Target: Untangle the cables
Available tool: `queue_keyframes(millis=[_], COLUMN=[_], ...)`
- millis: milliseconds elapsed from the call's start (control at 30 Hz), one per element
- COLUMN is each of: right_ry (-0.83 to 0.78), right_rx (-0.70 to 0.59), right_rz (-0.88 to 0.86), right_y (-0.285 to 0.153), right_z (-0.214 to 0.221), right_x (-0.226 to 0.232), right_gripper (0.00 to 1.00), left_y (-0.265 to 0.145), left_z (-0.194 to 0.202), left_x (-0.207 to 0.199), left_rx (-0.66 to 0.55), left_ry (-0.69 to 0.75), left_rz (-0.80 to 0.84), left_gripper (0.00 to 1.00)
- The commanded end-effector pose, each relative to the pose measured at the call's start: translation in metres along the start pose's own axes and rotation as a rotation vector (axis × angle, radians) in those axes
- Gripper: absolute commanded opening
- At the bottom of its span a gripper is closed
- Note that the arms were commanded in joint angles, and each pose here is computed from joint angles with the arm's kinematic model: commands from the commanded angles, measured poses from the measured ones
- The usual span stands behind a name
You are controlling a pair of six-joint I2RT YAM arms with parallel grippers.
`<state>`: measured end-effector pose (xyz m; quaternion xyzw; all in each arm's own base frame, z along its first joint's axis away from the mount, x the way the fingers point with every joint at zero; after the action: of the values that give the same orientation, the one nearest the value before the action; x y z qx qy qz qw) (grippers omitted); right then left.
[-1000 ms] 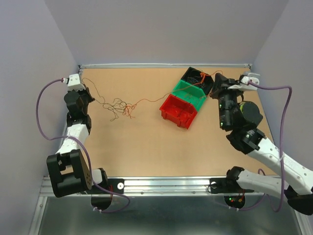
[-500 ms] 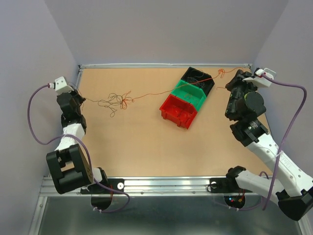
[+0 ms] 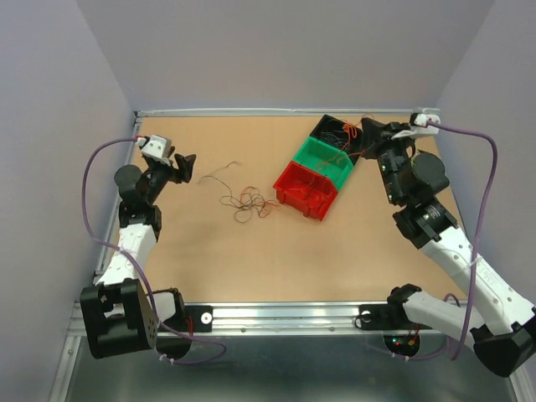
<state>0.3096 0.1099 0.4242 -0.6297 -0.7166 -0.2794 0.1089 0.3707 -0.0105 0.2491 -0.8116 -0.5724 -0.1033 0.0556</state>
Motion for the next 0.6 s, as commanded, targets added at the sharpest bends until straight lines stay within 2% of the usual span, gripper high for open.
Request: queue_keyframes(millis=[0, 33, 100, 133, 267, 333, 400, 567], right_ry=[0.051, 0.064, 0.077, 0.087, 0.111, 0.117, 0.123, 0.151], right_rx=[0.199, 0.208, 0.254, 0.265, 0.325, 0.371, 0.396, 0.389], right_rz=[-0.353, -0.384, -0.46, -0.489, -0.6, -0.664, -0.72, -0.765], right_y=[-0.001, -0.002, -0.004, -0.005, -0.011, -0.015, -0.017, -0.016], right_z=[0.016, 0.014, 0.021, 0.02, 0.024, 0.03, 0.031, 0.021], right_x=[0.069, 0.076, 0.09, 0.096, 0.115, 0.125, 0.134, 0.147], right_gripper=[0.01, 0.0, 0.0, 0.0, 0.01, 0.0, 0.01, 0.01], left_y=[-0.001, 0.001, 0.003, 0.003, 0.002, 0.0, -0.001, -0.006], left_z=[-0.025, -0.029, -0.032, -0.033, -0.045, -0.057, -0.071, -0.102], left_x=[-0.041, -0.04, -0.05, -0.052, -0.076, -0.115, -0.138, -0.198], left_rx=[-0.098, -0.093, -0.096, -0.1, -0.157, -0.213, -0.263, -0.411], left_ry=[0.167, 0.172, 0.185, 0.187, 0.198, 0.198, 0.21, 0.267], left_rz=[0.163, 0.134, 0.154, 0.16, 0.291, 0.453, 0.548, 0.717], left_gripper=[0.75, 0.89, 0.92, 0.99, 0.99, 0.99, 0.99, 0.99])
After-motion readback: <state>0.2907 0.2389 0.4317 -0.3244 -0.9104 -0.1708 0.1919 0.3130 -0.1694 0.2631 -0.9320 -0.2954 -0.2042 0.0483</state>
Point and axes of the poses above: each gripper's point midway between its finger pads, its own y axis out along the fingers, its own x axis along the line the jaws close on, z = x × y, the point moved 2 cm from there along -y, back along the fingers, and after that the axes turned 13 degrees about y, right-handed, at the moved point
